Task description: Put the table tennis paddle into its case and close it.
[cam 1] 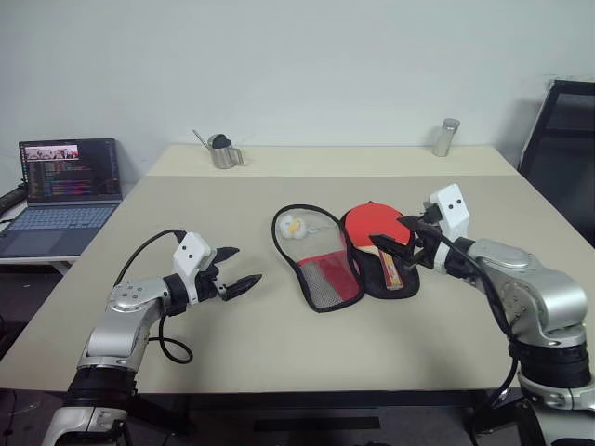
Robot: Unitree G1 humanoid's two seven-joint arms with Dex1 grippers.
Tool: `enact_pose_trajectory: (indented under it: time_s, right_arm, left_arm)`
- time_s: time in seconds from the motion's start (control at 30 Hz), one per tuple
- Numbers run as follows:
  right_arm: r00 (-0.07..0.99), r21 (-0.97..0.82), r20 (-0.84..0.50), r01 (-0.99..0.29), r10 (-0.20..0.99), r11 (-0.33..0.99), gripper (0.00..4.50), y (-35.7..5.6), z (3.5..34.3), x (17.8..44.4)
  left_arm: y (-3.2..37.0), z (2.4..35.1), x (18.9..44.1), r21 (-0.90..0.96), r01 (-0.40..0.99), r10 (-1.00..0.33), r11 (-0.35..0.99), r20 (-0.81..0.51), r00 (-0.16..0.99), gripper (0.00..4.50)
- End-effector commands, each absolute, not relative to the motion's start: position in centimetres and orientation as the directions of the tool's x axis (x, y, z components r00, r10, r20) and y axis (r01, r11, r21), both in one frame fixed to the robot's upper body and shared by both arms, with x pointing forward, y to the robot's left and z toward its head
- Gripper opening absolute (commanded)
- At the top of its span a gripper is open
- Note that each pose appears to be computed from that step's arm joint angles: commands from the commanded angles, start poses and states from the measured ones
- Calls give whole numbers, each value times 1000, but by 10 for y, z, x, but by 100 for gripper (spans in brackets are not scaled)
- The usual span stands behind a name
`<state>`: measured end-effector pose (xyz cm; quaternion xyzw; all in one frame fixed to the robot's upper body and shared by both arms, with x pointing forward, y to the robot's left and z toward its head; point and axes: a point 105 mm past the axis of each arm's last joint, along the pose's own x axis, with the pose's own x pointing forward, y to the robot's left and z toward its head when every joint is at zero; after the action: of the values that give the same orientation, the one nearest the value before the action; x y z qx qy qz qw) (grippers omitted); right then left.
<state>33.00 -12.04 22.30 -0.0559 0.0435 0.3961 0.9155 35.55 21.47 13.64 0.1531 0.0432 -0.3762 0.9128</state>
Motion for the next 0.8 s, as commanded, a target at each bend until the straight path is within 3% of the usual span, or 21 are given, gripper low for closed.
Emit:
enact_pose_trajectory:
  time_s: [0.03,0.13,0.27,0.33,0.47,0.8]
  right_arm:
    - [547,-120,-106,-836,830,535,441,-116,244,302]
    - [465,-147,-178,-884,867,444,441,-117,244,288]
    - [431,-195,-265,-900,863,390,441,-122,236,282]
    - [442,-221,-294,-894,848,389,441,-126,232,284]
    - [581,-266,-283,-812,763,519,441,-140,224,308]
    - [535,-221,-282,-844,796,488,441,-133,218,300]
  left_arm:
    - [216,140,365,293,711,-684,639,-208,700,450]
    - [209,138,376,299,725,-694,621,-220,685,450]
    - [194,137,389,298,749,-719,592,-224,658,450]
    - [187,136,393,303,759,-730,576,-227,644,450]
    - [172,138,396,303,787,-765,538,-216,607,450]
    - [173,130,398,292,809,-770,510,-263,581,450]
